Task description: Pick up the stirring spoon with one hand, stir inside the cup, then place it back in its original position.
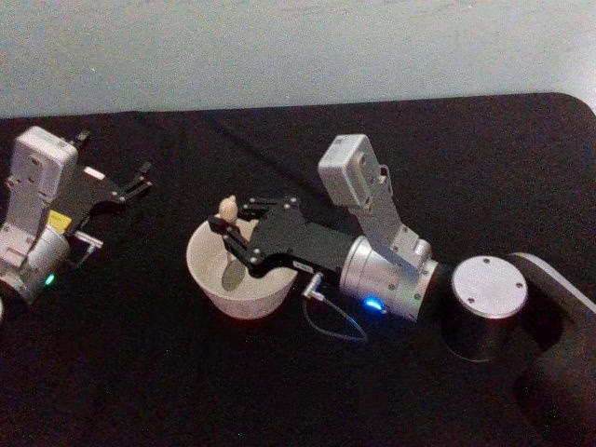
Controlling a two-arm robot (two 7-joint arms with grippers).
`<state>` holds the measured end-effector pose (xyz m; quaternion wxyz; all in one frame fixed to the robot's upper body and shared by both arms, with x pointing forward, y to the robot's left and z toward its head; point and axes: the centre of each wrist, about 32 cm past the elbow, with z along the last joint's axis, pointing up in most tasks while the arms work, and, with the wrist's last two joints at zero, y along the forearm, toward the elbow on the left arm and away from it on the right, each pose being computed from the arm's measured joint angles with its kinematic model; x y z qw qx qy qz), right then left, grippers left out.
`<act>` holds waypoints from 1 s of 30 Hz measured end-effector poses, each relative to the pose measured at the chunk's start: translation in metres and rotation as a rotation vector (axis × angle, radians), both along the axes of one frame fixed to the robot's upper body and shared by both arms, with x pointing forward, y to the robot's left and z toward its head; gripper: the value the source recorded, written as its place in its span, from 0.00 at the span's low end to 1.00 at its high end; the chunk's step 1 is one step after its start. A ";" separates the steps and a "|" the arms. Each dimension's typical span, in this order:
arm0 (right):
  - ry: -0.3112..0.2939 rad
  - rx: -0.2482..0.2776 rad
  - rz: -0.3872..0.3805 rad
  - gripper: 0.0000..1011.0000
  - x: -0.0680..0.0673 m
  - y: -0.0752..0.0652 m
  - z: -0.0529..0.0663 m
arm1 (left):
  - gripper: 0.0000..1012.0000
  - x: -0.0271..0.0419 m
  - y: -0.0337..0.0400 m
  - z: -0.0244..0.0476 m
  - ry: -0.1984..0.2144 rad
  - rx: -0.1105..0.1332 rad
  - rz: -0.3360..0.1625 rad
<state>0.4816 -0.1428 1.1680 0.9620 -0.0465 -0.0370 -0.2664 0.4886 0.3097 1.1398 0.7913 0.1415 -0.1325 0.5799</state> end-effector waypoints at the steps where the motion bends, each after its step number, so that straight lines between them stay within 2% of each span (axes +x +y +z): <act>1: -0.003 0.002 -0.009 0.21 0.002 0.001 0.000 | 0.99 0.0000 0.0000 0.0000 0.000 0.000 0.000; 13: -0.015 0.002 -0.077 0.21 0.013 -0.006 0.001 | 0.99 0.0000 0.0000 0.0000 0.000 0.000 0.000; 23: -0.006 -0.008 -0.100 0.21 0.013 -0.014 0.000 | 0.99 0.0000 0.0000 0.0000 0.000 0.000 0.000; 30: -0.017 0.012 -0.098 0.21 0.012 -0.014 0.006 | 0.99 0.0000 0.0000 0.0000 0.000 0.000 0.000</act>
